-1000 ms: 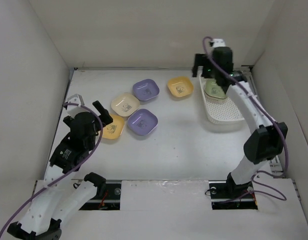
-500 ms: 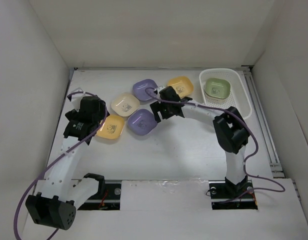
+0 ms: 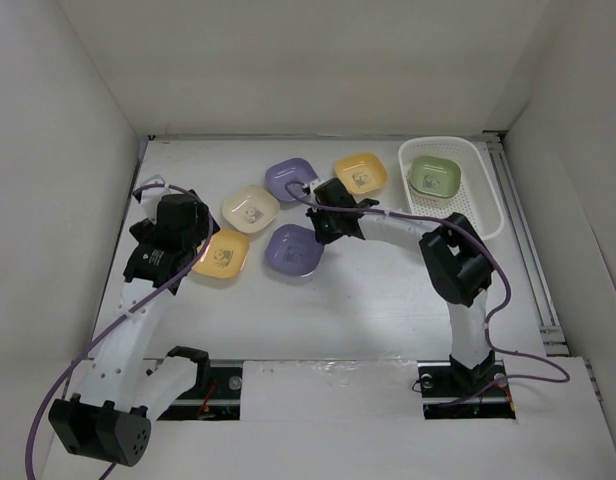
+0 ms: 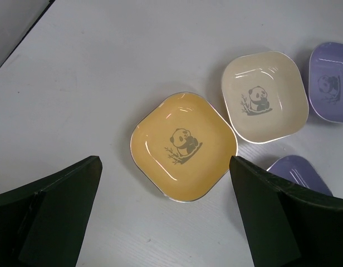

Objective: Place the plates into the plastic bin on the countertop

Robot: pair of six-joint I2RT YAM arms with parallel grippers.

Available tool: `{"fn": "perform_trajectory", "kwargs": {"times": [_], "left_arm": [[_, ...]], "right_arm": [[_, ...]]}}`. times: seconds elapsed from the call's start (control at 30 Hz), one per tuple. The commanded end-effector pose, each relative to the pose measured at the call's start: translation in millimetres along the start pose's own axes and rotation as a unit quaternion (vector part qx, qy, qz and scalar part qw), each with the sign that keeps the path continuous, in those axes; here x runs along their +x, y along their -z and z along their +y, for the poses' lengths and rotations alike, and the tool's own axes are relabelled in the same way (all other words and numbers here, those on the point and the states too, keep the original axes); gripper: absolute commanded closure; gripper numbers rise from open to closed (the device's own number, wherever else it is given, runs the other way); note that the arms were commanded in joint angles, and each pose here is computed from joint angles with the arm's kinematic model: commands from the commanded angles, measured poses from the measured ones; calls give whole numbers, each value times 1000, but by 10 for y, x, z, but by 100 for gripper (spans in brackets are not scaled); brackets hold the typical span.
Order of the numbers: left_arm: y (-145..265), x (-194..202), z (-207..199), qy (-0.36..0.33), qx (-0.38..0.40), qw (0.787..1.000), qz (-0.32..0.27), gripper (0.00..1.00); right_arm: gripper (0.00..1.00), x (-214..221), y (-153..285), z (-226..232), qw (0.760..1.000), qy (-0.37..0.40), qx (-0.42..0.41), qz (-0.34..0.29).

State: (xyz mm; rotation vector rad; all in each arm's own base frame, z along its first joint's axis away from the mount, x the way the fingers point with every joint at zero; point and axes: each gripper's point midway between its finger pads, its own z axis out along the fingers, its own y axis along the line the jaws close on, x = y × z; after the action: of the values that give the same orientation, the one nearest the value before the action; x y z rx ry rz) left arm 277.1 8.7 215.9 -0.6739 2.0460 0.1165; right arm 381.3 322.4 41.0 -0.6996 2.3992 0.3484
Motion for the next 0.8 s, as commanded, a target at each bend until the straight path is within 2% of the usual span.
{"fn": "perform_trajectory", "kwargs": {"times": [0.0,0.1,0.2,0.3,0.33,0.4,0.57,0.63,0.67,0.7,0.77], "left_arm": [[71,-118,-34,9,16,1000,-21,0],[69,-135,-47,11,18,999,-24,0],[69,-136,-47,11,18,999,-24,0],[69,-136,-43,6,18,1000,-24,0],[69,-136,-43,6,18,1000,-24,0],[89,-151,-40,9,20,999,-27,0],[112,-158,-50,11,27,999,-28,0],[114,-149,-64,10,30,999,-26,0],[113,-167,-77,13,33,999,-29,0],[133,-182,-73,15,35,999,-33,0],[134,-183,-73,15,35,999,-33,0]], "right_arm": [[100,66,65,-98,1000,-7,11,-3],[100,208,183,-310,999,-30,21,3],[100,100,477,-476,998,-54,19,-28],[100,-265,1015,-724,992,-80,31,-96],[100,-266,1028,-821,991,-88,39,-97],[100,-410,1323,-1062,981,-124,62,-133],[100,-582,1899,-2218,935,-251,136,-209],[100,-544,1944,-2547,914,-303,156,-219],[100,-514,2057,-2836,896,-333,176,-234],[100,-448,2035,-2982,886,-355,184,-235],[100,-380,2131,-3319,850,-412,199,-261]]}}
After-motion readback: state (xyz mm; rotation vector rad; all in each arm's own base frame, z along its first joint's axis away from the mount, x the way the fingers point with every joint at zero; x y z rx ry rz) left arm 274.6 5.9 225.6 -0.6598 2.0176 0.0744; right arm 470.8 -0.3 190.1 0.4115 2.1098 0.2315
